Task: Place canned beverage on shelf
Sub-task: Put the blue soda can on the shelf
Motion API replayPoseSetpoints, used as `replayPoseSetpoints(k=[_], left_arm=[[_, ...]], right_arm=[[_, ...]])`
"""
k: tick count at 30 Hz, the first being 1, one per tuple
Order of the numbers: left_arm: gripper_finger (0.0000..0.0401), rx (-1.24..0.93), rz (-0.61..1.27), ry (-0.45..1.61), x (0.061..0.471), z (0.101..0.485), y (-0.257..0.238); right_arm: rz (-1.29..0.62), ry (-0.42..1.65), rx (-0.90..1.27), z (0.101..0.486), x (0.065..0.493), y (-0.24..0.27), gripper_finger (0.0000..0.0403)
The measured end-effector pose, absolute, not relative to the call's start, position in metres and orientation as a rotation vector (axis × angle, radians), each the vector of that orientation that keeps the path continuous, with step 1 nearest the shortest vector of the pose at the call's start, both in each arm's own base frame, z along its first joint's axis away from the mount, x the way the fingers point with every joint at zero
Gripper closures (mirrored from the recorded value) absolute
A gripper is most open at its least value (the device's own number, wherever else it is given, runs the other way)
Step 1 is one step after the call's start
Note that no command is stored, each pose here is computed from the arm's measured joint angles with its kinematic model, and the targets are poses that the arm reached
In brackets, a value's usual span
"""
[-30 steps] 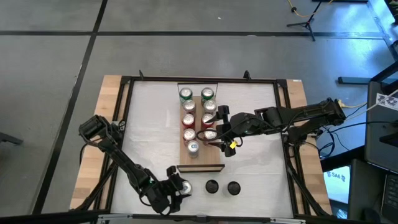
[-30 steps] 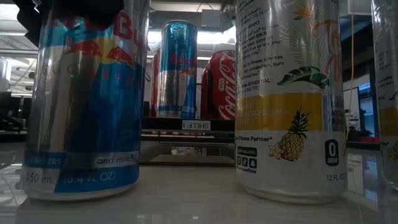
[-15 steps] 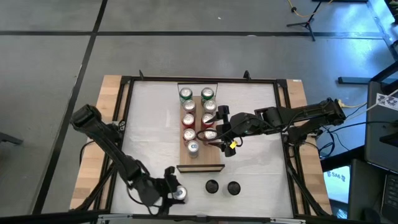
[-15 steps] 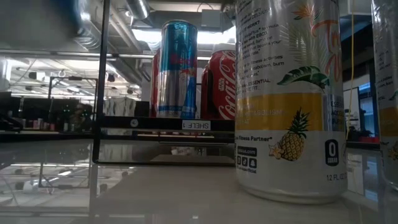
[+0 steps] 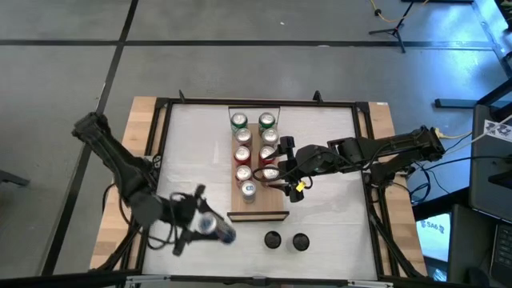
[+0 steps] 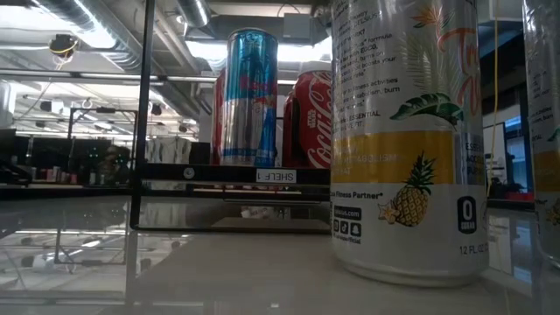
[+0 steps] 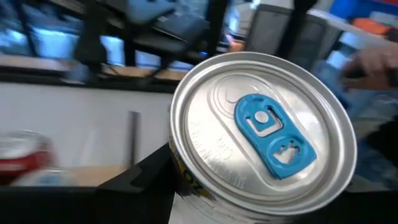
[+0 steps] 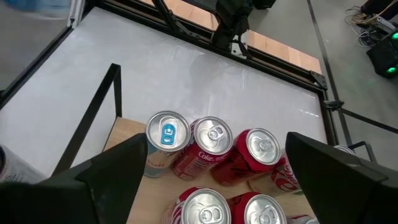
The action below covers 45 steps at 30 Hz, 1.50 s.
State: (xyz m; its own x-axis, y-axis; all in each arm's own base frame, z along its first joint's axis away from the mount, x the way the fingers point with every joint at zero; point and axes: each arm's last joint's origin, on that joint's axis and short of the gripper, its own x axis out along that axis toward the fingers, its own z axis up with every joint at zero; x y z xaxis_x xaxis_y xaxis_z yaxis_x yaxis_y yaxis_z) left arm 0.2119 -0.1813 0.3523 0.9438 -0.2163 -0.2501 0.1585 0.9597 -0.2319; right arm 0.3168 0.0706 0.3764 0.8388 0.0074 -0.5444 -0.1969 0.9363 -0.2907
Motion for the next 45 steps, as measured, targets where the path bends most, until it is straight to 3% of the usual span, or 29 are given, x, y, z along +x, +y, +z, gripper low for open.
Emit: replayPoseSetpoints(k=[6, 14, 20, 31, 45], left_arm=[[0.0180, -0.117, -0.033, 0.308, 0.200, 0.359, -0.149], [0.0179, -0.033, 0.088, 0.464, 0.218, 0.340, -0.122], [0.0179, -0.045, 0.052, 0.544, 0.233, 0.320, -0.113], [0.0179, -0.191, 0.007, 0.502, 0.235, 0.242, -0.106], [0.0179, -0.257, -0.016, 0.385, 0.233, 0.217, -0.093]], right_arm=[[0.111, 0.569, -0.347, 0.376, 0.317, 0.071, 0.0027], [0.111, 0.568, -0.347, 0.376, 0.317, 0.071, 0.0027], [0.111, 0.569, -0.347, 0.376, 0.317, 0.071, 0.0027], [0.142, 0.567, -0.337, 0.376, 0.317, 0.071, 0.0027], [0.141, 0.567, -0.337, 0.376, 0.317, 0.071, 0.0027]])
